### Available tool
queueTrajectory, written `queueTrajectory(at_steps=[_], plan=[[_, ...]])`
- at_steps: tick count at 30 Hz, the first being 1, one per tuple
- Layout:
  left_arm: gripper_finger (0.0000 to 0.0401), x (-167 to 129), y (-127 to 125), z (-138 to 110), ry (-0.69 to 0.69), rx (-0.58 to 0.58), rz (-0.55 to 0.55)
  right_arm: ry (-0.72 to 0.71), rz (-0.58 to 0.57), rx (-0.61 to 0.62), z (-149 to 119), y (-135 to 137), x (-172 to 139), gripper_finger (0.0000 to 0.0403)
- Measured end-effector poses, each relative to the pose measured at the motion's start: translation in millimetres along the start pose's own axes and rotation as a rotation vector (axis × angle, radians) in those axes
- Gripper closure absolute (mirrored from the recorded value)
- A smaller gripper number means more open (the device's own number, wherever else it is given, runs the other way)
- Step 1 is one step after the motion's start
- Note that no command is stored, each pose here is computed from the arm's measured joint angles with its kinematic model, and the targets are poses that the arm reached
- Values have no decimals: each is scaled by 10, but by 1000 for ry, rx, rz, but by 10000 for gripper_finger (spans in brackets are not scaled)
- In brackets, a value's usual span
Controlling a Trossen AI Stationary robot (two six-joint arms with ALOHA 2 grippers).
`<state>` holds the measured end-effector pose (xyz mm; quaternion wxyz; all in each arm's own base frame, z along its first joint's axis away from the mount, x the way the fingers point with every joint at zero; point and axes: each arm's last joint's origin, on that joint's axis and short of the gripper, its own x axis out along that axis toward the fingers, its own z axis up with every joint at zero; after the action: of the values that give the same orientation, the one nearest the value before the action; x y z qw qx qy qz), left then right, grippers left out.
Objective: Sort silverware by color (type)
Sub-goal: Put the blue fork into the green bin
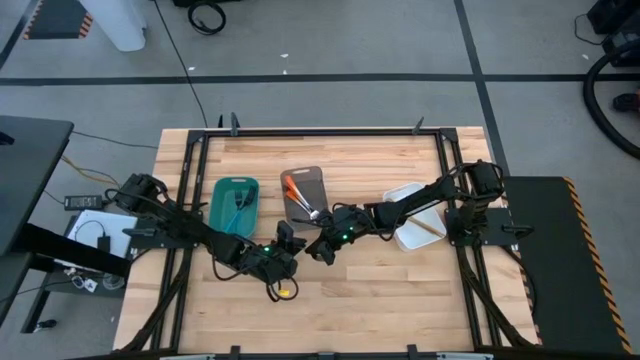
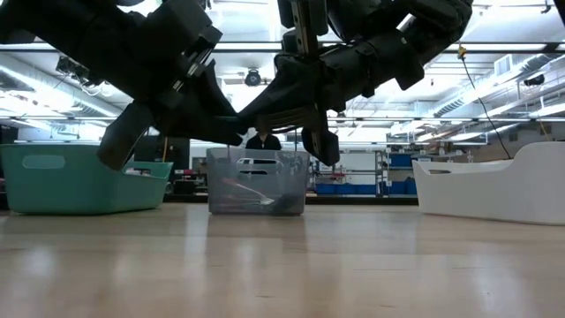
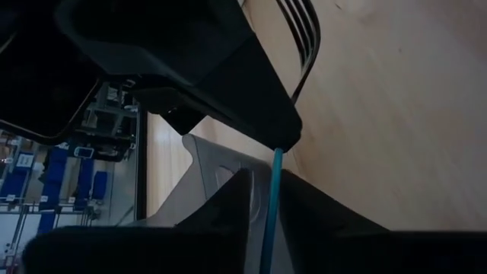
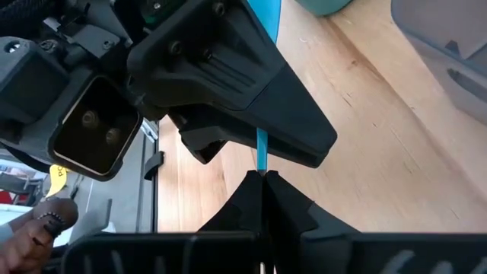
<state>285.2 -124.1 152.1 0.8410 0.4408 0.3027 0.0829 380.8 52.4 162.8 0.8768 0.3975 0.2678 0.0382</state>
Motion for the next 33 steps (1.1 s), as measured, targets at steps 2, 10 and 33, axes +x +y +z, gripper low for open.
queueTrajectory(at_steps=[2, 10, 33], plan=[[337, 0, 0, 0, 0, -12, 0, 0, 0, 0, 0, 0, 0, 392], [391, -2, -2, 3, -5, -28, -3, 0, 3, -6, 4, 4, -4, 391], [396, -182, 13, 39, -51, -293, -143, 28, 72, -118, 79, -26, -23, 231]])
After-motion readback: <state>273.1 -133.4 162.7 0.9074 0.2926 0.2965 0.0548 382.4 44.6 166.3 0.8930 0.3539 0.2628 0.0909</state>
